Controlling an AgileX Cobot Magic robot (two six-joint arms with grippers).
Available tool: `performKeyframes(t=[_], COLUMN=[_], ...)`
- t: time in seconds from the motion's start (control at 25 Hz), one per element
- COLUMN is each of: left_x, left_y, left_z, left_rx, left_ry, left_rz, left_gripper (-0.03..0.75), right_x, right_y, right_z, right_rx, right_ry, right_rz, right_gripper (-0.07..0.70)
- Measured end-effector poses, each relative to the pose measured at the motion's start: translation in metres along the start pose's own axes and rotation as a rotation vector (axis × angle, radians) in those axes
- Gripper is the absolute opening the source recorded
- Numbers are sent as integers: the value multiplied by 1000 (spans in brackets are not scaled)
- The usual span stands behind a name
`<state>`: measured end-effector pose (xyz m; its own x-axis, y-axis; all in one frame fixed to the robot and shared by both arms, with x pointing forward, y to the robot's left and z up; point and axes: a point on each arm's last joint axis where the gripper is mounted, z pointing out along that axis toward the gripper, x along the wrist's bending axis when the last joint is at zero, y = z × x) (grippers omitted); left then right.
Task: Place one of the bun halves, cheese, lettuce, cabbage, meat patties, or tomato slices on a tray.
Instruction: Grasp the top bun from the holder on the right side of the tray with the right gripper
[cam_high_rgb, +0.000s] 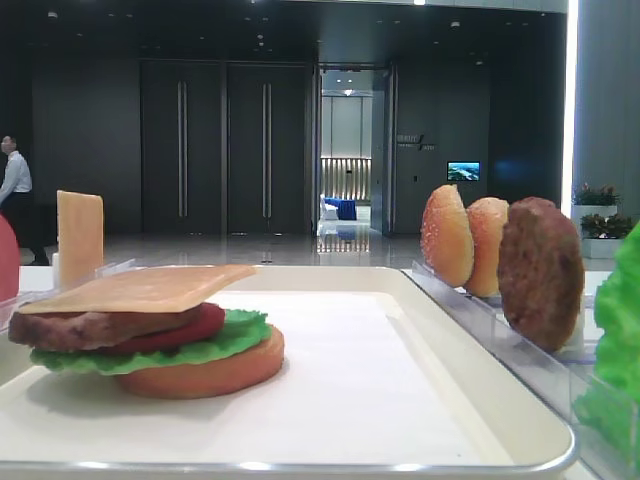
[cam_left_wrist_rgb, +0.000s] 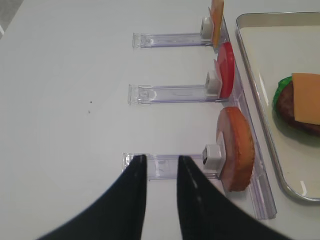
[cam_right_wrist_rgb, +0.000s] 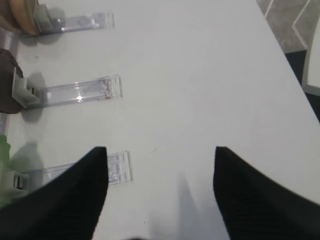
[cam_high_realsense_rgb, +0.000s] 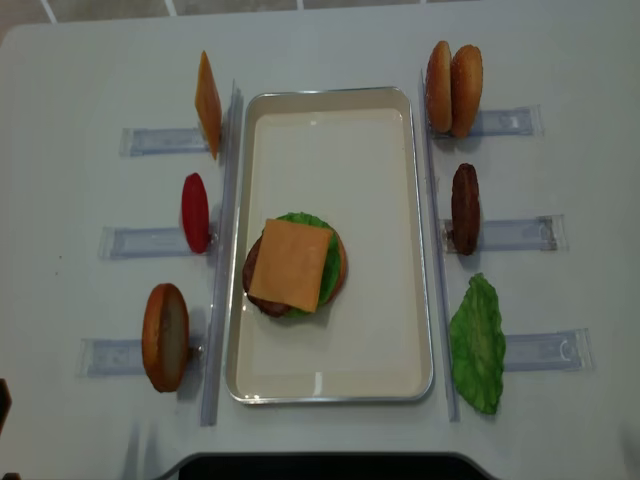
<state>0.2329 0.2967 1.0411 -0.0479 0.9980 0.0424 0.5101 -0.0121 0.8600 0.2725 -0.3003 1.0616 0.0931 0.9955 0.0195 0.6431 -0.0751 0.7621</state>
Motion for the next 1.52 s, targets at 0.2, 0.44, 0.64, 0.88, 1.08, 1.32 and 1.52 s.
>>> performKeyframes(t=[0.2,0.44,0.64,0.88,1.08,1.32,1.52], left_x=[0,0,0,0,0,0,0], left_y=[0,0,0,0,0,0,0], left_z=[0,0,0,0,0,0,0], left_rx=[0,0,0,0,0,0,0], left_ry=[0,0,0,0,0,0,0], left_rz=[0,0,0,0,0,0,0], left_gripper=[160,160,160,160,160,160,160], right_x=[1,1,1,1,0,1,6], right_y=[46,79,111,165,203,230,237], right_z=[38,78,110,157,198,235,252], right_rx=[188,344,420,468,502,546,579], right_ry=[15,14,13,14,18,27,37], right_rz=[18,24,26,19,9,-7,-21], right_gripper=[435,435,434,434,434,434,434])
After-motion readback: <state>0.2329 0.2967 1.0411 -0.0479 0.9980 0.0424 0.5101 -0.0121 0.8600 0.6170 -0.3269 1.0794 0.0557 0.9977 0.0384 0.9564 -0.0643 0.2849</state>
